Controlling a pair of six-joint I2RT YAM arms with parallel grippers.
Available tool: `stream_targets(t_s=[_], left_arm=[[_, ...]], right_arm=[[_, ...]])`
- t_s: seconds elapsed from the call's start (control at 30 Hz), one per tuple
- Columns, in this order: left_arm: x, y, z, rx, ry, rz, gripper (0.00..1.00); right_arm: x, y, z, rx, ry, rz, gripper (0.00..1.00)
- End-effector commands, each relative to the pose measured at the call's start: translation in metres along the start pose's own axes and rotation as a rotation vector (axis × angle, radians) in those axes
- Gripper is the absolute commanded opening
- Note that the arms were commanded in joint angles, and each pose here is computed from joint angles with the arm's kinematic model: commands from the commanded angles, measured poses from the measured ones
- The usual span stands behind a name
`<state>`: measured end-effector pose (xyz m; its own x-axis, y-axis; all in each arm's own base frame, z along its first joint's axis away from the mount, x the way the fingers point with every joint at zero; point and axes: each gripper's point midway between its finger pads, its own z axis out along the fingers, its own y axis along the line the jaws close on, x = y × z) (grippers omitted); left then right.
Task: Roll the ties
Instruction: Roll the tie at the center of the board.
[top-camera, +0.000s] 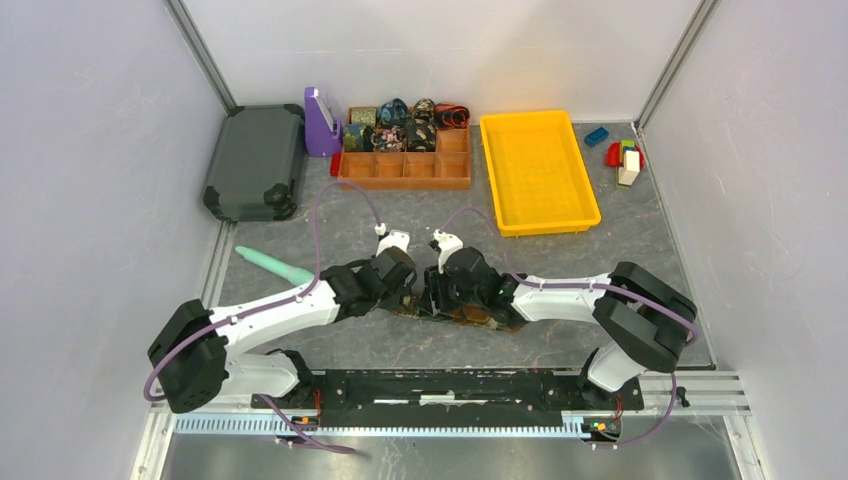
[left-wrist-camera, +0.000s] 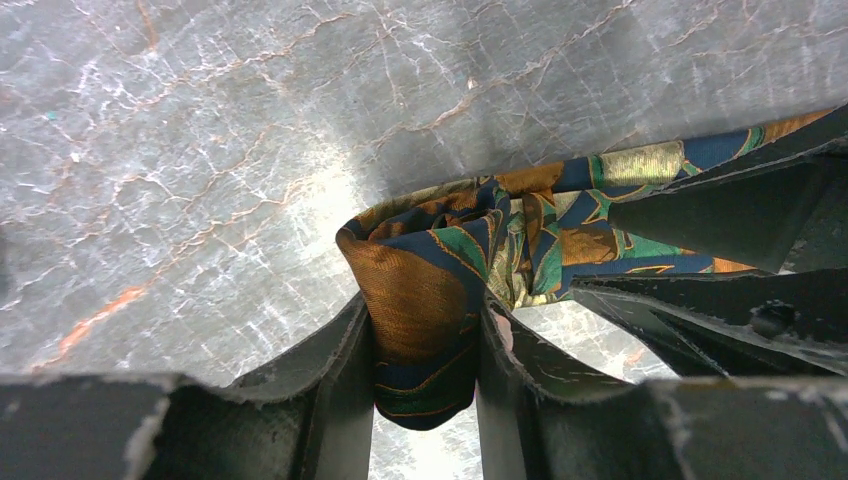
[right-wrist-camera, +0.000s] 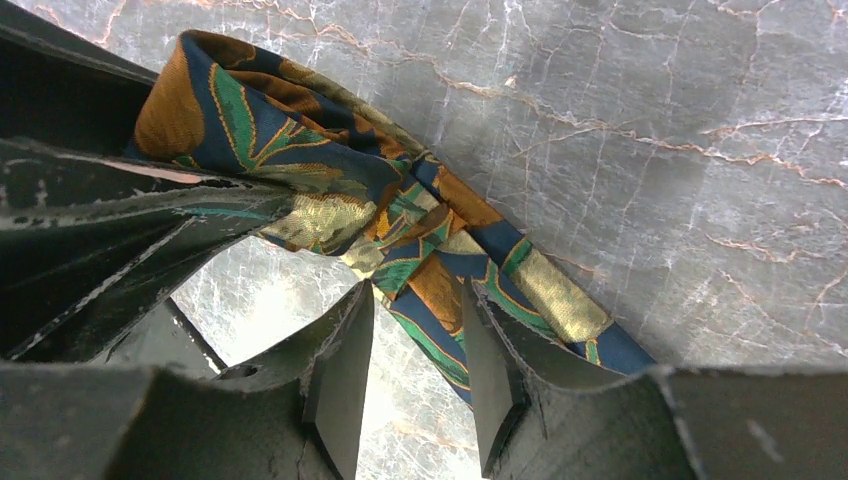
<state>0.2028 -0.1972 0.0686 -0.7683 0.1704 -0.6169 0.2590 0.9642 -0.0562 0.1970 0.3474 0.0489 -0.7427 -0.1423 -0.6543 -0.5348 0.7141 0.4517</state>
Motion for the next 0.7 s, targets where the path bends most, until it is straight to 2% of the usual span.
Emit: stream_targets(t_s=[0.0, 0.4, 0.67], left_arm=[[-0.016, 0.009, -0.010, -0.128, -0.034, 0.032, 0.43], [-0.013, 0.013, -0.007, -0.265, -0.009, 0.132, 0.42], [-0.011, 0.007, -0.002, -0.324, -0.005, 0.178, 0.42]], right_arm=[[-0.004, 0.008, 0.004, -0.038, -0.018, 0.007, 0.44], [0.002, -0.031, -0.019, 0.070, -0.041, 0.017, 0.48], [-0.013, -0.058, -0.046, 0.138, -0.130, 0.033, 0.55]])
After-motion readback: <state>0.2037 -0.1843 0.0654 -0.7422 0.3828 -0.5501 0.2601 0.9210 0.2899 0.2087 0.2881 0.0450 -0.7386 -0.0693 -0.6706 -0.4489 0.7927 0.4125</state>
